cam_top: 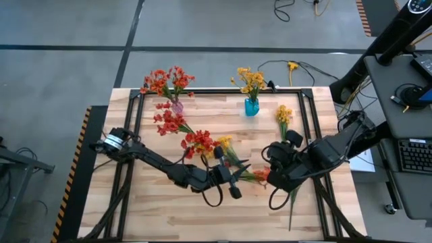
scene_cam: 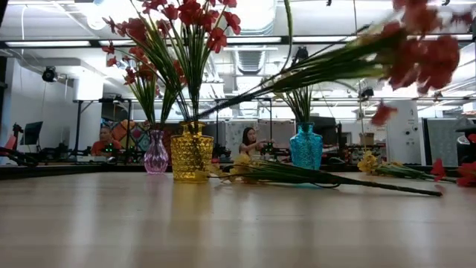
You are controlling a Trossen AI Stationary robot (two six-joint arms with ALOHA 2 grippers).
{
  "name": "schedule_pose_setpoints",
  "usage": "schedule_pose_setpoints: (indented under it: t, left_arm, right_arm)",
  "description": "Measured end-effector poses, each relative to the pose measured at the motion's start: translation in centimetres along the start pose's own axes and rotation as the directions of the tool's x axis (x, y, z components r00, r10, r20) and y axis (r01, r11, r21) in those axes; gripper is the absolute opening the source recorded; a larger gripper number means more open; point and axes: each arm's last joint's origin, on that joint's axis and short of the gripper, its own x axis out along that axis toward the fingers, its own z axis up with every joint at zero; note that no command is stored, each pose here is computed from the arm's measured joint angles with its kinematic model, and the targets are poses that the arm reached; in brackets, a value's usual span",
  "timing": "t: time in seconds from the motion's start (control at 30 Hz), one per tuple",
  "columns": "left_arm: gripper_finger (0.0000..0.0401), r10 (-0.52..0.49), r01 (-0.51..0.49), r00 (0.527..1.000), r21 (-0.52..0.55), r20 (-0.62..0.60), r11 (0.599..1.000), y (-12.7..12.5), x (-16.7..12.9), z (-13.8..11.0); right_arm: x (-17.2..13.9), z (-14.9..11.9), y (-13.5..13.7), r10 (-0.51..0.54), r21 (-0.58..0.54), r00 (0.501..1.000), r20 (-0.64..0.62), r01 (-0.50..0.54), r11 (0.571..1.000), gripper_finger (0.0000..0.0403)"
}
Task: Sort flowers into vase by color
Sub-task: Put the left yellow flower into the blue vase
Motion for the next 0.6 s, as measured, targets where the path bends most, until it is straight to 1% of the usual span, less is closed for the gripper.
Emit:
schedule_pose_setpoints:
  t: [0.17,0.23,0.33,0.43,0.6]
  left_arm:
    - [0.0057,0.000,0.000,1.000,-0.004,-0.007,1.000,-0.1,-0.1,0.0]
    - [0.0057,0.004,-0.005,0.999,-0.013,-0.038,1.000,-0.2,-0.1,-0.4]
    - [0.0064,-0.009,0.009,0.996,0.001,-0.089,1.000,-0.3,-0.2,-1.0]
    - [0.0086,-0.028,0.027,0.994,-0.013,-0.102,1.000,-0.4,-0.2,-1.2]
    - [0.0153,-0.033,0.031,0.994,-0.015,-0.103,0.999,-0.5,-0.3,-1.2]
  right_arm:
    - [1.3,-0.8,0.2,-0.039,0.016,0.999,-0.037,0.040,0.999,0.0165]
    - [1.6,-1.0,0.3,-0.043,0.023,0.998,-0.054,0.045,0.999,0.0167]
    - [1.8,-1.2,0.3,-0.045,0.023,0.997,-0.070,0.046,0.999,0.0169]
    - [1.8,-1.2,0.4,-0.045,0.029,0.997,-0.070,0.047,0.998,0.0169]
    - [1.9,-1.2,0.3,-0.046,0.029,0.997,-0.070,0.048,0.998,0.0171]
